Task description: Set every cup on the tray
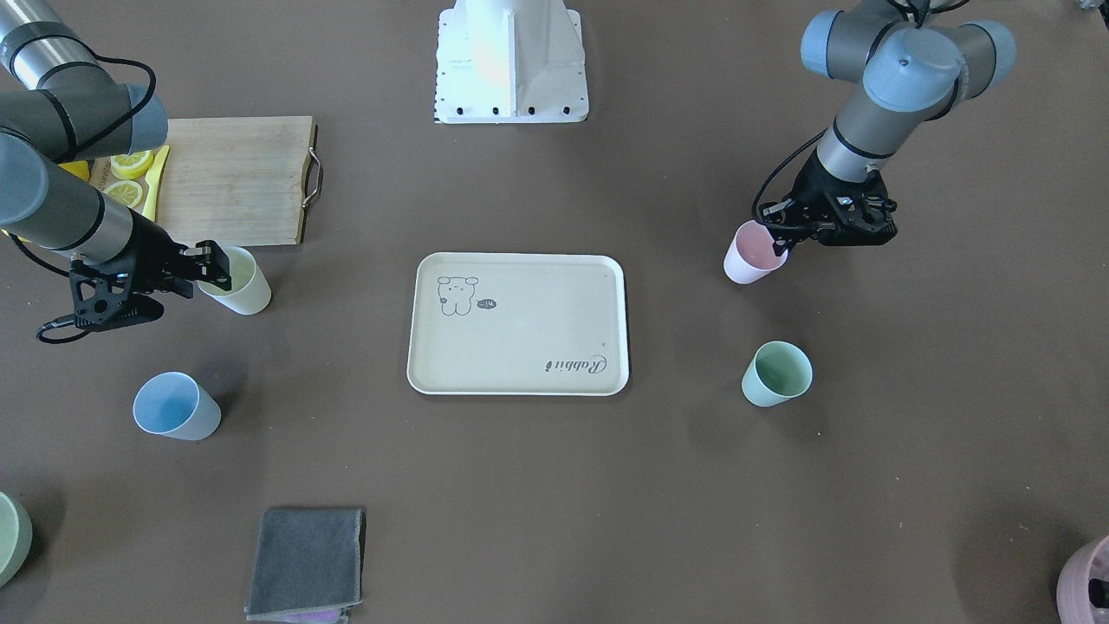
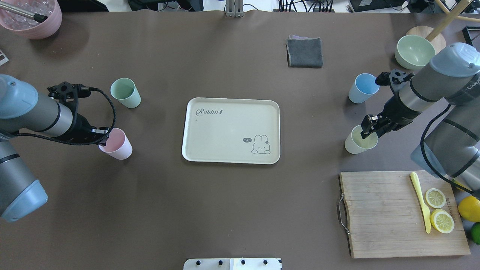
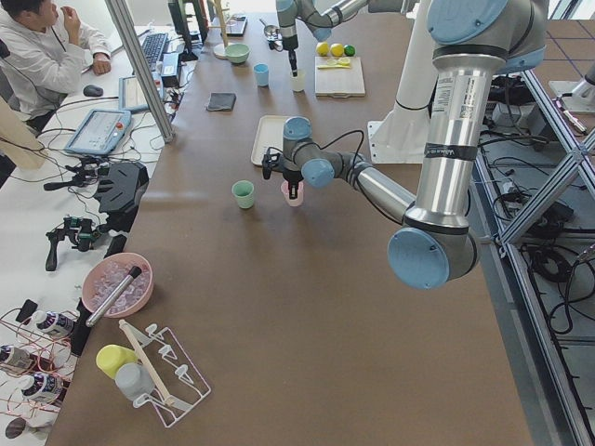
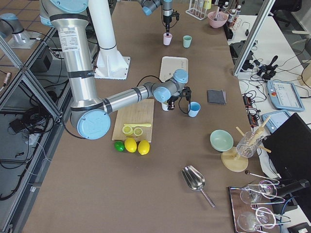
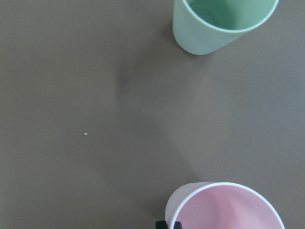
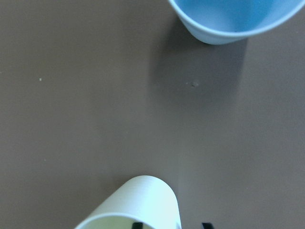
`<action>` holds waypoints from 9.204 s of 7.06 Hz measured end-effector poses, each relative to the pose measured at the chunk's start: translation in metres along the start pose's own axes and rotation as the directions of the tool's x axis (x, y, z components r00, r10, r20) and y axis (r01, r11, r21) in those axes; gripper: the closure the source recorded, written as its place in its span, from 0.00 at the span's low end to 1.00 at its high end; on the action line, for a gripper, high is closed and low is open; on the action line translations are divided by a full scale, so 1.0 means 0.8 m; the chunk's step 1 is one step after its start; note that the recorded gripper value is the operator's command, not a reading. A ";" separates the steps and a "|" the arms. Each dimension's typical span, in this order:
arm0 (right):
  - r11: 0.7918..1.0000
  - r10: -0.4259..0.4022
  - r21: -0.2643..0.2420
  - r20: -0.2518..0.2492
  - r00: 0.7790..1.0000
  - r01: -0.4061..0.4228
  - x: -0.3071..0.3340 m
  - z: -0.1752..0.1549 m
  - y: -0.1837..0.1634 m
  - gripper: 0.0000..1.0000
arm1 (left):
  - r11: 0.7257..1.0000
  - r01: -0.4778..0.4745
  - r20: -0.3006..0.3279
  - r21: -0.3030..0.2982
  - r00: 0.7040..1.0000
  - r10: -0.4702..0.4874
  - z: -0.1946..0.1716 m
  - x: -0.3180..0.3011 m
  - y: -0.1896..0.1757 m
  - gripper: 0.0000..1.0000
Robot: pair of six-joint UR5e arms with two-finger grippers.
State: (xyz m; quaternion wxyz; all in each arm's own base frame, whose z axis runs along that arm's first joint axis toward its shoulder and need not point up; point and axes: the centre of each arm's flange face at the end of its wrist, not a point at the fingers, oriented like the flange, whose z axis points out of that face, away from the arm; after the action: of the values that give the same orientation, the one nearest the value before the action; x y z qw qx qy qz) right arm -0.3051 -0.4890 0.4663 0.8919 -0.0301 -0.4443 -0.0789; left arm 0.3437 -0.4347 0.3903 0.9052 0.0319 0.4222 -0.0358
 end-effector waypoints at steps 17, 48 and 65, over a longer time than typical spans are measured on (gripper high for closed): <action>0.959 0.175 0.208 0.106 0.979 -0.194 -0.304 -0.063 -0.012 0.00 | 0.997 -0.068 0.042 0.043 0.997 0.067 -0.074 0.164 -0.131 0.02; 0.955 0.277 0.094 0.065 0.959 -0.282 -0.327 0.005 -0.105 1.00 | 1.000 0.005 -0.077 0.006 0.997 -0.005 0.030 0.276 -0.144 0.02; 0.988 0.005 0.156 -0.144 0.990 0.018 0.386 -0.211 0.029 0.00 | 0.961 -0.261 0.074 -0.088 0.961 0.267 -0.177 -0.360 -0.104 0.02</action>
State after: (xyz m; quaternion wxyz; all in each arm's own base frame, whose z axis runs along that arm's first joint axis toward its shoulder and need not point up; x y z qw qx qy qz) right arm 0.0147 -0.5225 0.6106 0.9209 0.0473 -0.3838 -0.0488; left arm 0.0437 -0.4945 0.5177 0.9196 0.0514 0.3762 0.1004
